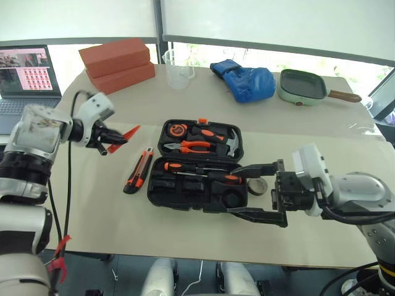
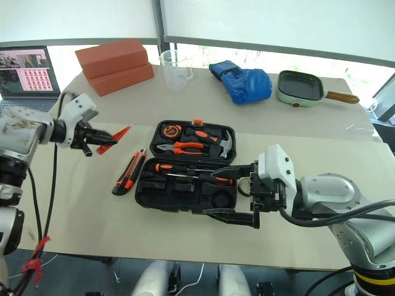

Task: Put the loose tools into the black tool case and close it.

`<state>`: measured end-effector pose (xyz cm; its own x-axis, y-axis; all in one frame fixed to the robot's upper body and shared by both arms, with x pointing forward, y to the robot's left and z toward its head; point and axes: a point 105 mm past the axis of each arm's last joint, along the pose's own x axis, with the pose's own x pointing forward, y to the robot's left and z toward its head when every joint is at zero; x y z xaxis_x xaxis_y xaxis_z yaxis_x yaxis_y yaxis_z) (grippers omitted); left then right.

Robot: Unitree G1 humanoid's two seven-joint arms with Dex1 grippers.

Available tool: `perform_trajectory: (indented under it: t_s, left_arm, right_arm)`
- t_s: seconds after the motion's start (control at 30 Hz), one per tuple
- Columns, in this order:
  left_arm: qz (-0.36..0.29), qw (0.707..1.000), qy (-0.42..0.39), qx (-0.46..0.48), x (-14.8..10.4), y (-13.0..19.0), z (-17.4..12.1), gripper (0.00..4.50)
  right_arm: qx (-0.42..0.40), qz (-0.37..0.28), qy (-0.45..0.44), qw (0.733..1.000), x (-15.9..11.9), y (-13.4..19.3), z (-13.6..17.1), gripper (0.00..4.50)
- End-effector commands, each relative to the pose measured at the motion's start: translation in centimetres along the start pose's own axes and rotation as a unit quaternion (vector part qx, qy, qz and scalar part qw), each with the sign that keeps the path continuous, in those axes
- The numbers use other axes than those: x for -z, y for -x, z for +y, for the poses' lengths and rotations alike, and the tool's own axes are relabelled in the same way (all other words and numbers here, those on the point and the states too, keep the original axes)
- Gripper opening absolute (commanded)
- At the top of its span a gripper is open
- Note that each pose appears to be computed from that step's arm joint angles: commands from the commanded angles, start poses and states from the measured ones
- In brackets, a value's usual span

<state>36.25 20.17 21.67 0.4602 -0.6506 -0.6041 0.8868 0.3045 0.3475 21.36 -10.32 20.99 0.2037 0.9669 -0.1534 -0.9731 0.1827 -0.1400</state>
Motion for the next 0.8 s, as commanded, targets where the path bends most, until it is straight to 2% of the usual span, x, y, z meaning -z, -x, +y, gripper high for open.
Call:
perform_trajectory:
  t_s: [0.03,0.17,0.23,0.43,0.5,0.8]
  left_arm:
    - [-0.012,0.988,-0.106,0.114,-2.8,-0.9,-3.6,0.4]
    - [-0.022,0.967,-0.156,0.199,-4.2,-3.3,-6.9,0.4]
    - [-0.01,0.964,-0.154,0.214,-4.1,-4.4,-7.5,0.4]
    - [0.07,0.966,-0.127,0.213,-2.5,-6.9,-7.3,0.4]
    - [0.078,0.968,-0.096,0.22,-2.3,-7.2,-7.5,0.4]
    - [0.103,0.965,-0.067,0.234,-1.7,-8.3,-8.0,0.4]
  right_arm:
    - [0.015,-0.013,0.015,1.0,-1.1,0.5,0.2,4.5]
    - [0.025,-0.003,0.008,1.0,-0.7,0.8,0.5,4.5]
    - [0.031,-0.007,0.005,0.999,-0.7,0.8,0.6,4.5]
    - [0.043,-0.011,-0.003,0.999,-0.7,0.9,1.1,4.5]
    - [0.046,-0.01,-0.005,0.999,-0.6,0.8,1.3,4.5]
    - [0.056,-0.01,-0.011,0.998,-0.3,0.8,1.6,4.5]
